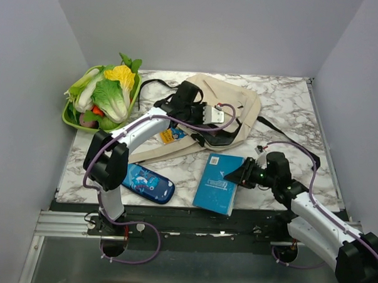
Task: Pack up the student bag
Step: Pick up the book from the center of the board, then place the book in the student bag.
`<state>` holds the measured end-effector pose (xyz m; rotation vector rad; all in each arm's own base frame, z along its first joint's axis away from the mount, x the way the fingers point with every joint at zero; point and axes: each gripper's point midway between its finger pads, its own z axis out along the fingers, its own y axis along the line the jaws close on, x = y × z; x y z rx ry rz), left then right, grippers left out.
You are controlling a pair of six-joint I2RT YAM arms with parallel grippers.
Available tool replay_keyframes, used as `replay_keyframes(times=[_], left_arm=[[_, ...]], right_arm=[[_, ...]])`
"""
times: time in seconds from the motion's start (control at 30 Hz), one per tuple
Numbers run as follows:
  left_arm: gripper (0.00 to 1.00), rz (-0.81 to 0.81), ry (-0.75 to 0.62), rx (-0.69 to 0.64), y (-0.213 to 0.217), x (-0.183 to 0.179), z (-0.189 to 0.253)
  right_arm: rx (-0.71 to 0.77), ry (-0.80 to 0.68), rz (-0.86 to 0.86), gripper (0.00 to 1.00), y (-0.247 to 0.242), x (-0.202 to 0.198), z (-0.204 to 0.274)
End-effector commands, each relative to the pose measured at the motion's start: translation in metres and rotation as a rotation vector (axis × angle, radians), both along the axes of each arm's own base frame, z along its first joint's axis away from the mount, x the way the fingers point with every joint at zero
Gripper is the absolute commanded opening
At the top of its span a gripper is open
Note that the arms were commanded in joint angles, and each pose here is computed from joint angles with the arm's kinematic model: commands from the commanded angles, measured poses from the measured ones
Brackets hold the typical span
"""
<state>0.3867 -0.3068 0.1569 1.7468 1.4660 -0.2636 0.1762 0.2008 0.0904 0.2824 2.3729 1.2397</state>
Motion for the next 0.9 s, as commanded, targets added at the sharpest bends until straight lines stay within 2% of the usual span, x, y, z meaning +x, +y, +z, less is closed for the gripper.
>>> replay_keyframes(times=[0.0,0.13,0.23,0.5,0.67,0.73,0.8,0.83,0.87], left_arm=[[0.00,0.089,0.008,-0.106,-0.019,0.018,0.041],[0.00,0.134,0.070,-0.170,-0.030,0.023,0.071],[0.00,0.138,0.081,-0.222,-0.034,0.017,0.088],[0.00,0.091,0.124,-0.242,-0.031,-0.026,0.084],[0.00,0.086,0.139,-0.237,-0.026,-0.037,0.083],[0.00,0.081,0.150,-0.241,-0.025,-0.041,0.084],[0.00,0.074,0.154,-0.249,-0.026,-0.045,0.088],[0.00,0.063,0.158,-0.255,-0.028,-0.049,0.090],[0.00,0.060,0.161,-0.264,-0.029,-0.050,0.093]], right_arm=[[0.181,-0.138,0.224,0.01,0.029,-0.010,0.050],[0.222,-0.127,0.210,0.01,0.035,-0.002,0.056],[0.266,-0.176,0.205,0.01,0.041,0.011,0.073],[0.400,-0.228,0.214,0.01,0.054,0.042,0.105],[0.440,-0.231,0.090,0.01,0.039,0.069,0.104],[0.460,-0.172,0.019,0.01,0.031,0.081,0.088],[0.504,-0.200,-0.011,0.01,0.029,0.093,0.091],[0.522,-0.129,-0.049,0.01,0.028,0.101,0.078],[0.549,-0.146,-0.064,0.01,0.027,0.108,0.082]])
